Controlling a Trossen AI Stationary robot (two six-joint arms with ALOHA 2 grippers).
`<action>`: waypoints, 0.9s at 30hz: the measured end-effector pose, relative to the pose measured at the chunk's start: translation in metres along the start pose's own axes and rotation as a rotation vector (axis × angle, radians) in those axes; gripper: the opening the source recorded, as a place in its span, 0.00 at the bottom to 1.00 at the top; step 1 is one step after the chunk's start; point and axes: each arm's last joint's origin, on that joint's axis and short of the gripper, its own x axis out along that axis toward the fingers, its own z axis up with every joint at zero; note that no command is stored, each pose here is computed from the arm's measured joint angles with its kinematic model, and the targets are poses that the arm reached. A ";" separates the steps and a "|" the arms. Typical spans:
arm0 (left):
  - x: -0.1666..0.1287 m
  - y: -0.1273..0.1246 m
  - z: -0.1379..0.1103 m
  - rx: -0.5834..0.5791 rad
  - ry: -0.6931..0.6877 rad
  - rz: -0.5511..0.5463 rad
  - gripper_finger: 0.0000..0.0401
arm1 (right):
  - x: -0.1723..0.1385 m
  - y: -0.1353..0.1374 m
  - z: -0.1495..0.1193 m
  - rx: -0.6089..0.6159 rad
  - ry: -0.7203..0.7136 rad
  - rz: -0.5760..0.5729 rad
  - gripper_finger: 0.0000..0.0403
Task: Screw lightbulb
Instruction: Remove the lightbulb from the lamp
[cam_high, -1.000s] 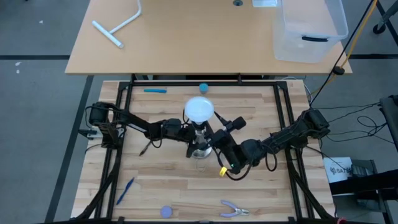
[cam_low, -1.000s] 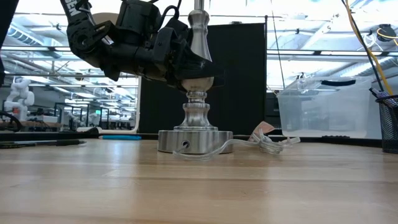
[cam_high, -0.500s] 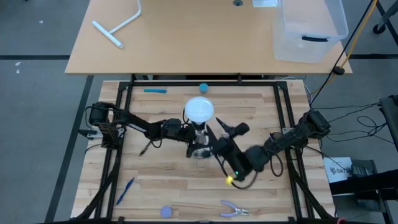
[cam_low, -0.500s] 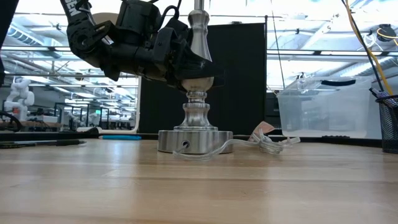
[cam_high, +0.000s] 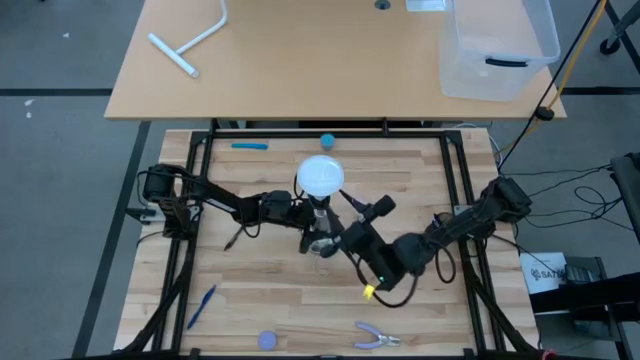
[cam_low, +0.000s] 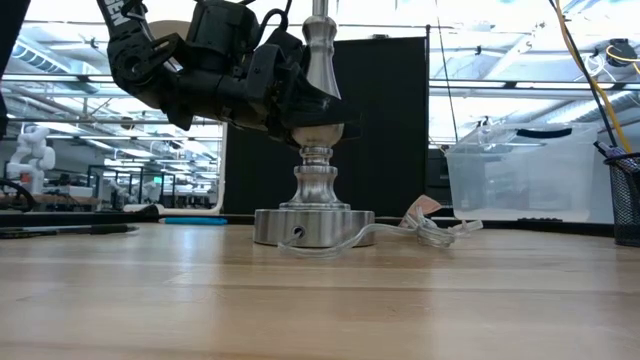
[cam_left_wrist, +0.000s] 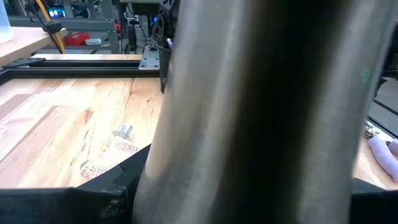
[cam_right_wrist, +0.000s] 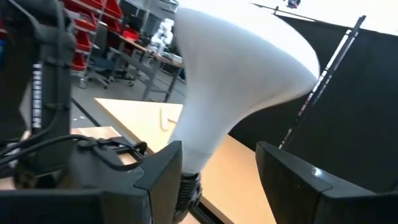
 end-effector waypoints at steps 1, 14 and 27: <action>0.000 0.000 0.000 0.000 0.000 0.000 0.64 | 0.003 0.000 -0.001 0.000 0.004 -0.006 0.49; 0.000 0.000 0.000 0.000 0.000 0.000 0.64 | 0.013 0.002 -0.005 0.008 -0.009 0.004 0.49; 0.000 0.000 0.000 0.001 0.000 0.000 0.64 | 0.017 0.000 -0.007 -0.021 0.032 -0.042 0.49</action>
